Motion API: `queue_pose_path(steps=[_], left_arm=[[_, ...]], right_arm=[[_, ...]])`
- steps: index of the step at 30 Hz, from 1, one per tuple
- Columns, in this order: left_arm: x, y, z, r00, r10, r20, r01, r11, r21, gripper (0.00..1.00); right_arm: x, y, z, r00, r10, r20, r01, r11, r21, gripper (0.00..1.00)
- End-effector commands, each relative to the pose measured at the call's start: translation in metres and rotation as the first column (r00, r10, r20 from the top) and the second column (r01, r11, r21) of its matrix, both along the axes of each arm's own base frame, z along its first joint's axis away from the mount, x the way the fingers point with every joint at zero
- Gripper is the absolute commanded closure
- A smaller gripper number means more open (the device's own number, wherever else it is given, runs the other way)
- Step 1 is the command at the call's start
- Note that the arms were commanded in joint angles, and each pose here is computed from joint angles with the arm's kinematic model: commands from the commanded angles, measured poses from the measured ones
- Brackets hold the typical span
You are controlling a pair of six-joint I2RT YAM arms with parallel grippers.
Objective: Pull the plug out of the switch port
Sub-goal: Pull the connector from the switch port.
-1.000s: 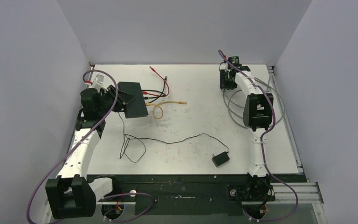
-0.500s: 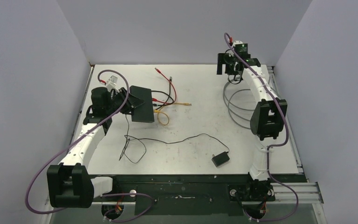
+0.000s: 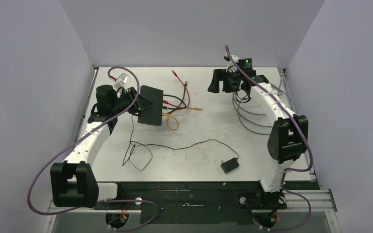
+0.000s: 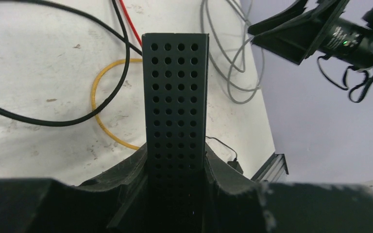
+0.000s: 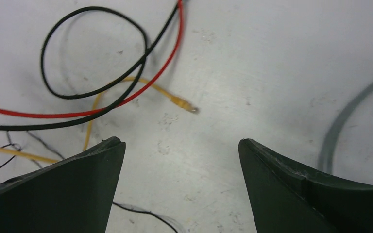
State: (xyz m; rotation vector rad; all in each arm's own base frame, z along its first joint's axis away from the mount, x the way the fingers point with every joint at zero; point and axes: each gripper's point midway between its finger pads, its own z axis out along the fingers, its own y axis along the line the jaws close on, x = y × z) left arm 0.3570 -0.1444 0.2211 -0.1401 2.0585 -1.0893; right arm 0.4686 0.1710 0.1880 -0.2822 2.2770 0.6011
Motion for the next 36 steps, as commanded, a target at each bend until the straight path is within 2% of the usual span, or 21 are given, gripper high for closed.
queue_pose_path(steps=[1, 8, 14, 20, 27, 32, 36], left_arm=[[-0.001, -0.022, 0.067, 0.962, -0.122, 0.245, 0.148, 0.985, -0.093, 1.0], [-0.019, -0.034, 0.095, 0.909, -0.168, 0.381, 0.252, 0.95, -0.183, 1.0], [-0.033, -0.041, 0.103, 0.879, -0.224, 0.421, 0.334, 0.919, -0.209, 1.0], [-0.044, -0.046, 0.121, 0.838, -0.241, 0.489, 0.396, 0.886, -0.242, 1.0], [-0.048, -0.05, 0.125, 0.826, -0.254, 0.503, 0.418, 0.875, -0.245, 1.0], [-0.046, -0.051, 0.126, 0.825, -0.252, 0.506, 0.421, 0.872, -0.252, 1.0], [-0.045, -0.054, 0.128, 0.819, -0.262, 0.511, 0.433, 0.866, -0.251, 1.0]], right_arm=[[-0.031, 0.045, 0.064, 0.972, 0.175, 0.157, -0.203, 0.961, 0.186, 0.1], [-0.067, 0.088, 0.111, 0.906, 0.319, 0.277, -0.398, 0.864, 0.309, 0.1], [-0.087, 0.108, 0.147, 0.848, 0.388, 0.36, -0.518, 0.751, 0.41, 0.1], [-0.104, 0.125, 0.15, 0.804, 0.467, 0.368, -0.594, 0.657, 0.464, 0.07], [-0.126, 0.145, 0.157, 0.753, 0.538, 0.379, -0.655, 0.554, 0.514, 0.04], [-0.131, 0.148, 0.154, 0.744, 0.556, 0.371, -0.662, 0.537, 0.523, 0.03], [-0.134, 0.153, 0.146, 0.739, 0.575, 0.35, -0.662, 0.528, 0.531, 0.1]])
